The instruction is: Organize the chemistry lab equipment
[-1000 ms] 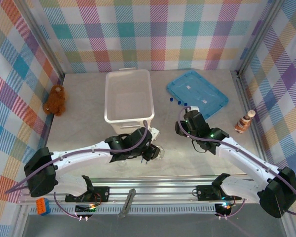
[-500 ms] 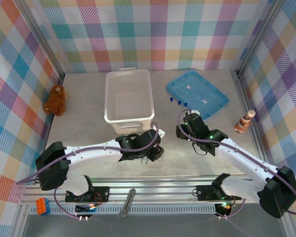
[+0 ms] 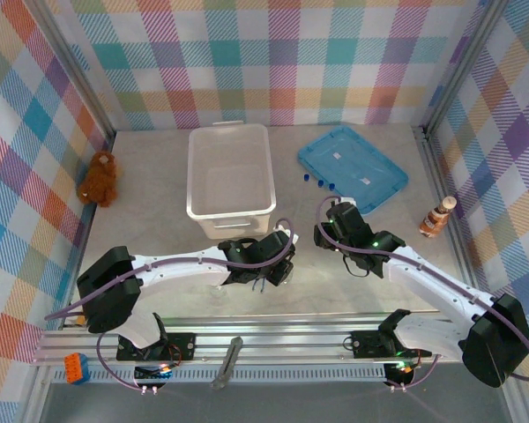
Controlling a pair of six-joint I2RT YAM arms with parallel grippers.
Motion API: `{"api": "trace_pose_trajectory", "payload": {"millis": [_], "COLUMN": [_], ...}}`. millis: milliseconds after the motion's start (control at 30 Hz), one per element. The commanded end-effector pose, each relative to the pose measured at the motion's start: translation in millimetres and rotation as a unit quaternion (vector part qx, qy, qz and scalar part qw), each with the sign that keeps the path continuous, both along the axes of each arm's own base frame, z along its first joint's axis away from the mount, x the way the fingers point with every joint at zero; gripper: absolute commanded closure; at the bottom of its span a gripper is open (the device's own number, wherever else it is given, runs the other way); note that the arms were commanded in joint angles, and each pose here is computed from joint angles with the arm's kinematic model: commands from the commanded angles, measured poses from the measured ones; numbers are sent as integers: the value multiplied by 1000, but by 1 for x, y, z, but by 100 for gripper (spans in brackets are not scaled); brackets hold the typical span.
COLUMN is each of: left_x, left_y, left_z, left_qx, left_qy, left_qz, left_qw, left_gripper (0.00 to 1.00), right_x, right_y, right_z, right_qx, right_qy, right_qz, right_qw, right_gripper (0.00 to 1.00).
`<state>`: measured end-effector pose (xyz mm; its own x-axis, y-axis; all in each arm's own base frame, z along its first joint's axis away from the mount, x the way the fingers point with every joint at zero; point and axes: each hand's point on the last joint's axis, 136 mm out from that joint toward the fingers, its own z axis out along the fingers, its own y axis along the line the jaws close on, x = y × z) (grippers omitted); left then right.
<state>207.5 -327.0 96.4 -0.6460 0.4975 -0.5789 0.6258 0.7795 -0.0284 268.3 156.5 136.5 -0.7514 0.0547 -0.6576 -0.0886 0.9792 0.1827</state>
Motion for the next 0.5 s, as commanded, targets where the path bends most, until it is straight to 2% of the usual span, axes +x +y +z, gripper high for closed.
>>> {"api": "trace_pose_trajectory", "payload": {"millis": [0, 367, 467], "left_x": [-1, -4, -5], "left_y": [2, 4, 5], "left_z": [-3, -15, -14], "left_qx": [18, 24, 20], "left_qy": [-6, 9, 9], "left_qz": [0, 3, 6], "left_qw": [1000, 1000, 1000], "left_gripper": [61, 62, 65], "right_x": [-1, -1, -1], "right_y": [2, 2, 2], "right_z": [-7, -9, -8], "right_qx": [5, 6, 6], "right_qy": [5, 7, 7], "right_qz": [-3, -5, -4], "right_qw": [1000, 1000, 1000], "right_gripper": [42, 42, 42]}}
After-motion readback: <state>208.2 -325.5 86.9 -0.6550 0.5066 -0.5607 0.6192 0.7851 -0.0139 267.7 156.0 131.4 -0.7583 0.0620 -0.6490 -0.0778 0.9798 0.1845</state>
